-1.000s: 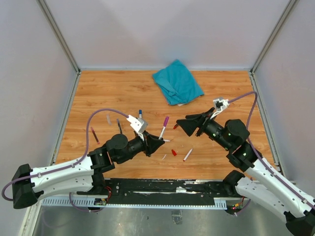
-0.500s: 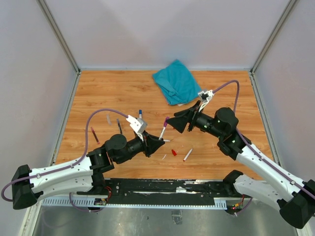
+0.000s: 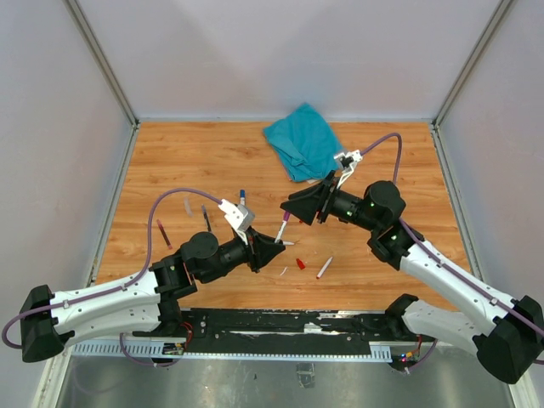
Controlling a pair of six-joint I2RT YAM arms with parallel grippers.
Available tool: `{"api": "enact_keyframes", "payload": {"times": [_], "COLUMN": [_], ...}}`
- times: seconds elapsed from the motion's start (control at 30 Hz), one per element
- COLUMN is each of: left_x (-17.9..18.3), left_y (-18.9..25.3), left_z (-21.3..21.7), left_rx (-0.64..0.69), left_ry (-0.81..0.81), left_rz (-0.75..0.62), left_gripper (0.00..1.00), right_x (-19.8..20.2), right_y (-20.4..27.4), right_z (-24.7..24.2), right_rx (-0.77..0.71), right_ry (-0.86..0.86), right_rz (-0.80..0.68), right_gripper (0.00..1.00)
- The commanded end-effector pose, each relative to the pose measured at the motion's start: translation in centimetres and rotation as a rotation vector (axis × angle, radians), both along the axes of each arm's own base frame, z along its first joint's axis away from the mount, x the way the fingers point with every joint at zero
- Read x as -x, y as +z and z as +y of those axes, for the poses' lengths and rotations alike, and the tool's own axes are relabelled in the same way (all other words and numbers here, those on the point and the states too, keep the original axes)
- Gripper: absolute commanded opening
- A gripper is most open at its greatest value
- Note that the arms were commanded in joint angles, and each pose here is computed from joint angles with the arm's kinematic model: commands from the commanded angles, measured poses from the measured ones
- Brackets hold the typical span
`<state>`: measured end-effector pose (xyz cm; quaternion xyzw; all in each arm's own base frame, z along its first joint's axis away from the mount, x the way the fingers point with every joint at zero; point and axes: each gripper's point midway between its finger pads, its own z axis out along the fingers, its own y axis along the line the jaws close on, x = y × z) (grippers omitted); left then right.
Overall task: Insert the pens into the pen caps
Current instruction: Press the pen cap onto the pen.
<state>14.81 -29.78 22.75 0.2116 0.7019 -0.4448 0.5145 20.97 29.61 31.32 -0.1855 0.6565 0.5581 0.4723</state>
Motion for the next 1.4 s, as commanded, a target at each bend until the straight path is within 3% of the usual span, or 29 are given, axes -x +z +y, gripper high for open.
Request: {"api": "enact_keyframes", "payload": {"times": [0.0, 0.4, 0.77, 1.37], "left_x": [0.3, 0.1, 0.0, 0.1], "left_y": [2.8, 3.2, 4.2, 6.8], "left_z": [-0.3, -0.3, -0.4, -0.5], "left_rx": [0.074, 0.082, 0.1, 0.157], "left_ry": [-0.019, -0.011, -0.002, -0.01], "left_rz": [-0.052, -0.055, -0.056, -0.084], "left_gripper": [0.0, 0.0, 0.01, 0.01], "right_x": [0.0, 0.9, 1.7, 5.1], "right_y": [2.6, 1.4, -0.3, -5.2], "right_z": [0.1, 0.5, 0.8, 2.3], "right_rx": [-0.058, -0.051, -0.026, 0.059], "right_ry": [0.023, 0.059, 0.083, 0.143], "right_rz": [-0.054, -0.026, 0.002, 0.073], "right_gripper": [0.52, 0.32, 0.01, 0.01]}}
